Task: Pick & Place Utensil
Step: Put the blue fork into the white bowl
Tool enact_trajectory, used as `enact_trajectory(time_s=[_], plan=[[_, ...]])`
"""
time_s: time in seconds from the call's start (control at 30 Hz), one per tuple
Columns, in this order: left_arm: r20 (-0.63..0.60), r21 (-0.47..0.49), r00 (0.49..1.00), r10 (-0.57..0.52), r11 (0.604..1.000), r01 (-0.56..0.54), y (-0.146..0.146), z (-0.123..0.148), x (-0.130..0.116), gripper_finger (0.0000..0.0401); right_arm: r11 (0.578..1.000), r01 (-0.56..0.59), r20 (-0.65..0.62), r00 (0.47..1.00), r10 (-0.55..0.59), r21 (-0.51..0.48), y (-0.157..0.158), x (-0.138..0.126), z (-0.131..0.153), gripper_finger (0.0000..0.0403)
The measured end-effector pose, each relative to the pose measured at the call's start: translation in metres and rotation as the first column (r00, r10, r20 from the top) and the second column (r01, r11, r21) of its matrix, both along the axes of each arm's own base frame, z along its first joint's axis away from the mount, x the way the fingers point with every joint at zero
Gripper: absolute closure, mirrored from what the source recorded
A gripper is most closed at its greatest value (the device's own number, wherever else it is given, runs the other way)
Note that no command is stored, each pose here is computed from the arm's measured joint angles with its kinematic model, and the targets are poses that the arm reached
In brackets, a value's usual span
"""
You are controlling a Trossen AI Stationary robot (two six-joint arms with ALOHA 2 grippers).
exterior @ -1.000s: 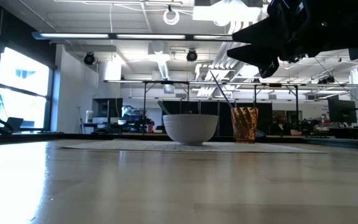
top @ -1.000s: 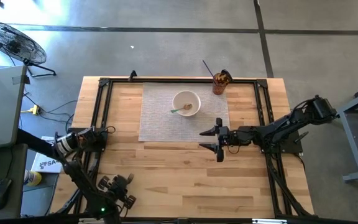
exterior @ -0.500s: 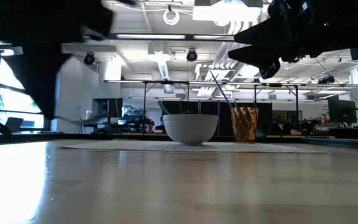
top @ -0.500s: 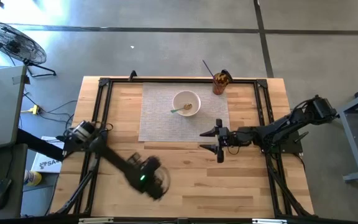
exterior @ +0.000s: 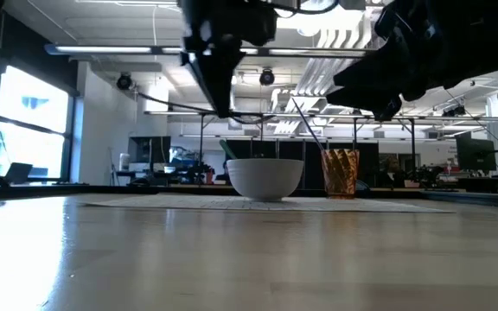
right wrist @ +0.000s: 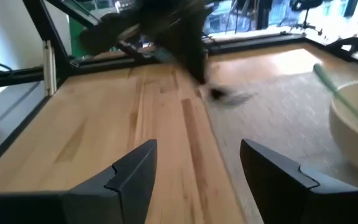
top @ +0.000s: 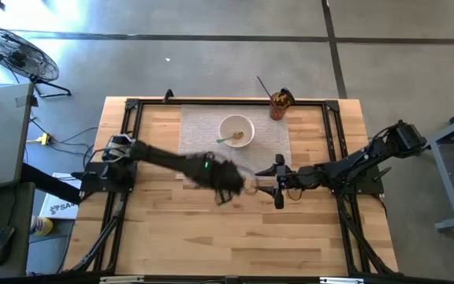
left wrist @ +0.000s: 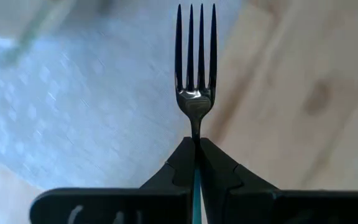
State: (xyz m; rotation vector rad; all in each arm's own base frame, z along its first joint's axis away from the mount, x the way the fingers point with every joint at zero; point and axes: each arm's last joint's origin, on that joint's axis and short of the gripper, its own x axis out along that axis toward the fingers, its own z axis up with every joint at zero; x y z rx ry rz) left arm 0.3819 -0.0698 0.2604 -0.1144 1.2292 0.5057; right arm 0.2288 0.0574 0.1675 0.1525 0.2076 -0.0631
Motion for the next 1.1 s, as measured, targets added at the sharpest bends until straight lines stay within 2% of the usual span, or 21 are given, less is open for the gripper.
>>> enact_trajectory(time_s=[0.17,0.37,0.47,0.6,0.83,1.0,1.1], plan=[[0.021,-0.028,1.000,0.009,1.000,-0.009,0.061,0.013,0.013,0.0398,1.000,-0.005,-0.032,0.999,0.006,0.011,0.000,-0.001,-0.003,0.0178],[0.117,-0.060,0.987,0.110,0.993,-0.104,0.140,0.012,0.021,0.0398,1.000,0.002,-0.029,1.000,-0.002,0.008,0.000,-0.001,-0.003,0.0178],[0.155,-0.134,0.979,0.130,0.985,-0.109,0.175,0.011,0.018,0.0398,1.000,0.014,-0.029,0.999,-0.014,0.005,-0.001,0.000,-0.003,0.0178],[0.224,-0.175,0.961,0.162,0.977,-0.124,0.212,0.015,0.013,0.0398,1.000,0.012,-0.029,1.000,-0.012,-0.012,-0.001,0.000,-0.003,0.0178],[0.268,-0.183,0.950,0.159,0.977,-0.112,0.240,0.021,0.005,0.0398,0.999,0.019,-0.026,0.999,-0.020,-0.030,-0.004,0.000,-0.002,0.0178],[0.341,-0.102,0.938,0.061,0.994,-0.028,0.242,0.048,0.010,0.0398,0.998,0.038,-0.020,0.999,-0.039,-0.046,-0.011,0.002,-0.002,0.0178],[0.335,-0.081,0.942,0.021,0.997,0.007,0.241,0.050,0.010,0.0398,0.998,0.043,-0.019,0.999,-0.044,-0.044,-0.012,0.002,-0.002,0.0178]])
